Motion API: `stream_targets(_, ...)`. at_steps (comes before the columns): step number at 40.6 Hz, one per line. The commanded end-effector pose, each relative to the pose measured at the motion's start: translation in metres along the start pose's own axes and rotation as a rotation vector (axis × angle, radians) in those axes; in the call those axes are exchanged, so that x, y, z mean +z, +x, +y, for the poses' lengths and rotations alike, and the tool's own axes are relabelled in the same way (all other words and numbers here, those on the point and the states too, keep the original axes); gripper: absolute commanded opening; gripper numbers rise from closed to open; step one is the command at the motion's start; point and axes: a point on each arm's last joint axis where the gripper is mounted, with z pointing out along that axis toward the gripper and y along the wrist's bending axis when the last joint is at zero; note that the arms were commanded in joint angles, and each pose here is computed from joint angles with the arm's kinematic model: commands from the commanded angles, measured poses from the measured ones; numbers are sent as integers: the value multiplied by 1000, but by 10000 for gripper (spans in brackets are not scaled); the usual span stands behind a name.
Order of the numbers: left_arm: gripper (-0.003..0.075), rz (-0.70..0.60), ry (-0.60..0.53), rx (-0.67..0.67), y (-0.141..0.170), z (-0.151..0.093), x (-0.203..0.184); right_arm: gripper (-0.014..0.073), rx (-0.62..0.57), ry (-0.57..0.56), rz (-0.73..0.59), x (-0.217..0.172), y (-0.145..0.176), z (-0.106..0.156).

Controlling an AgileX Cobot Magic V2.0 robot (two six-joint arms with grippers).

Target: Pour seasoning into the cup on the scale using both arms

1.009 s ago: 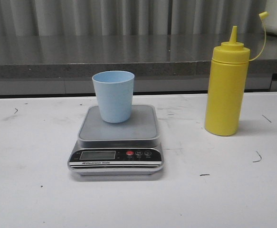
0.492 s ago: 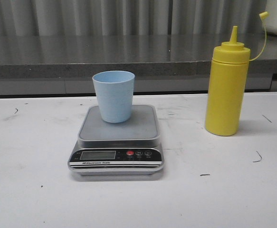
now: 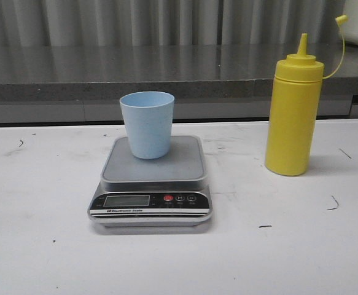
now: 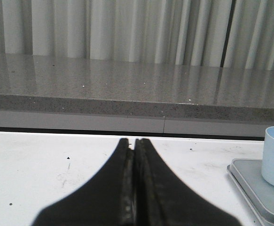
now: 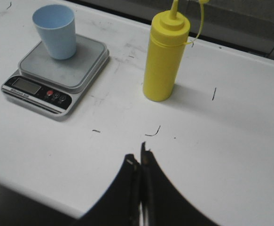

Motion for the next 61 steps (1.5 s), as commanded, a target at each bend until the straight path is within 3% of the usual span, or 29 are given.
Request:
stream_targets(1, -20, -91, 14, -2, -4, -1, -2, -122, 7, 87, -194, 0, -5, -5)
stream_targets(10, -20, -91, 14, -2, -4, -1, -2, -122, 56, 280, -450, 25, 49, -14)
stream_targets(23, -20, -91, 14, -2, -4, -1, -2, -122, 62, 348, -560, 55, 112, -15)
stream_targets(61, -20, -91, 14, -2, -4, -1, -2, -122, 93, 314, -587, 62, 122, -14)
